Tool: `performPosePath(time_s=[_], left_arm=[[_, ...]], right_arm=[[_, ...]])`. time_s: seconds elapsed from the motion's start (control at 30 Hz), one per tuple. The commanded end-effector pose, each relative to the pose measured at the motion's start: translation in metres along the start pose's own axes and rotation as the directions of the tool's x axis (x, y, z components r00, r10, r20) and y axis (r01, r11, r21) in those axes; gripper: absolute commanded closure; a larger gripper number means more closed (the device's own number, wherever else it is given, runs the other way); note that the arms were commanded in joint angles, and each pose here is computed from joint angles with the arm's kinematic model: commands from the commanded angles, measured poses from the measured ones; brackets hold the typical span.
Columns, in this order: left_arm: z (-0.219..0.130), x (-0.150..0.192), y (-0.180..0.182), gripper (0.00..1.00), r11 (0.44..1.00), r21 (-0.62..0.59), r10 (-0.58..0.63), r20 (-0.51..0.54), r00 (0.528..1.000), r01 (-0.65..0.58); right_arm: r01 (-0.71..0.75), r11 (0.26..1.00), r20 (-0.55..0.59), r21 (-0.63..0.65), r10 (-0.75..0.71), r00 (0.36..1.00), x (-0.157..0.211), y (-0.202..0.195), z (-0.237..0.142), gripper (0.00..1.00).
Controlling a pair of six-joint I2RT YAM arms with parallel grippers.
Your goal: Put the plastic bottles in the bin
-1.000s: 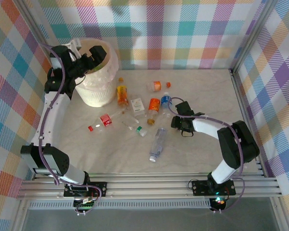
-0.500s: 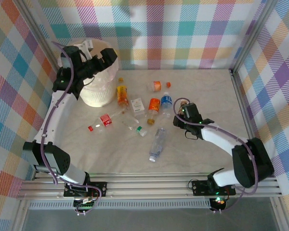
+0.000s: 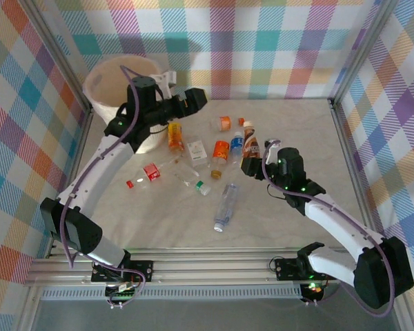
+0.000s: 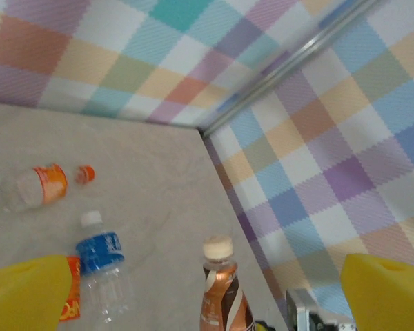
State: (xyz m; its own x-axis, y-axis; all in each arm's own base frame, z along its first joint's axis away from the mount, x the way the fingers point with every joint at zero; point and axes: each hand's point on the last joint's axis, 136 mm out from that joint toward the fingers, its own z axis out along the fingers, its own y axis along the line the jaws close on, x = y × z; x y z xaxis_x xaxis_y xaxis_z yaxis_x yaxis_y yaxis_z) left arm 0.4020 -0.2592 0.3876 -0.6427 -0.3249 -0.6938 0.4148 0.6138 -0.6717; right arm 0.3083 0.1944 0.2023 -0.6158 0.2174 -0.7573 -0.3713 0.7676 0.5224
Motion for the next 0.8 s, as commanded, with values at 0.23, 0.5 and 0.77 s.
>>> performPosePath(time_s=[0.23, 0.5, 0.77], left_arm=[[0.043, 0.075, -0.038, 0.00, 0.989, 0.136, -0.028, -0.174, 0.984, 0.053], [0.054, 0.097, -0.033, 0.00, 0.987, 0.131, -0.069, -0.190, 0.979, 0.095], [0.053, 0.106, -0.033, 0.13, 0.981, 0.156, -0.086, -0.206, 0.975, 0.119]], right_arm=[[0.142, 0.930, 0.093, -0.339, -0.117, 0.989, -0.045, 0.087, -0.013, 0.60], [0.177, 0.880, 0.109, -0.442, -0.143, 0.984, -0.056, 0.118, -0.010, 0.59], [0.208, 0.850, 0.103, -0.485, -0.180, 0.978, -0.055, 0.137, -0.010, 0.58]])
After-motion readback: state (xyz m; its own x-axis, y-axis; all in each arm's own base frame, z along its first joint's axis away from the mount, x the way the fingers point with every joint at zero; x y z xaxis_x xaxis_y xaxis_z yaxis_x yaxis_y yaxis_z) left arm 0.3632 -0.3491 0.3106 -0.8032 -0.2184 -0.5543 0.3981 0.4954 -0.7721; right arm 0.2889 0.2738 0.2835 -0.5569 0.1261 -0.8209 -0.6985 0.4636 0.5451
